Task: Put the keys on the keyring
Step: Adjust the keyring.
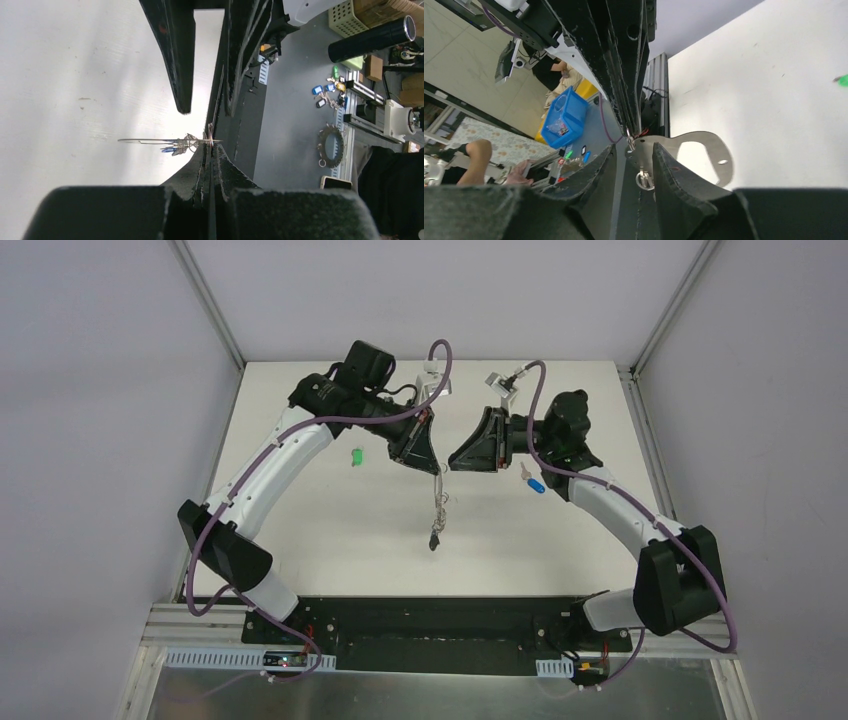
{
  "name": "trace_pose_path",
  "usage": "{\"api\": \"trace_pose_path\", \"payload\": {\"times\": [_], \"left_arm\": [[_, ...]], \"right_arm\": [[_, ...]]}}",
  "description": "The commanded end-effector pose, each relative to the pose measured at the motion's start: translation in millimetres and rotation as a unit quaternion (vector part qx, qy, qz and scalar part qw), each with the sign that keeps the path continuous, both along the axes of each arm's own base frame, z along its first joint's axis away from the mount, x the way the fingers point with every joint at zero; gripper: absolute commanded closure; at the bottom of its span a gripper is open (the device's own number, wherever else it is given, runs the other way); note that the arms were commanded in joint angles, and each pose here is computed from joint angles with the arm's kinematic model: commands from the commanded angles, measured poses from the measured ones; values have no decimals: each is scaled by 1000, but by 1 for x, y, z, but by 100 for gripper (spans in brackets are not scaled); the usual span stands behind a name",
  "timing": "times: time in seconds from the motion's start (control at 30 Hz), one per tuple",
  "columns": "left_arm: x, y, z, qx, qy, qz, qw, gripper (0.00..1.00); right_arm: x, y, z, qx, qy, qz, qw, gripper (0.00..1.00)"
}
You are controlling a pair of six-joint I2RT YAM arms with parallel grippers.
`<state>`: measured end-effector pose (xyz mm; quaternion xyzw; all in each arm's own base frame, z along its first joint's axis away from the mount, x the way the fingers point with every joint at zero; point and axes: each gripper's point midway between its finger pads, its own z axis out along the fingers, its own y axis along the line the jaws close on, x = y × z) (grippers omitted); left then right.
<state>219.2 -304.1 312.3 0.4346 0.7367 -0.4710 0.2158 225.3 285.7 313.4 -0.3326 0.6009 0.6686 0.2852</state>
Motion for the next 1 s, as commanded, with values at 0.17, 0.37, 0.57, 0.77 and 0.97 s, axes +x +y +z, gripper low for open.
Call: {"api": "trace_pose_path", "payload": {"times": [0.17,0.37,0.57,0.77,0.97], "left_arm": [[-5,-2,6,-27,-27,-8,999,100],[-6,-2,2,-24,-21,-9,999,100],[-6,-3,2,-27,-21,-10,999,100],[-4,-5,0,-26,-16,-8,1000,100],[-4,-5,-2,-24,-13,-9,1000,100]], "right_arm": [[-16,11,4,-21,-61,26,998,68],[-15,13,4,-22,-61,26,998,76],[-16,14,0,-27,-60,27,997,85],[-17,17,-2,-29,-56,30,998,86],[-17,19,-2,-29,-55,32,998,91]]}}
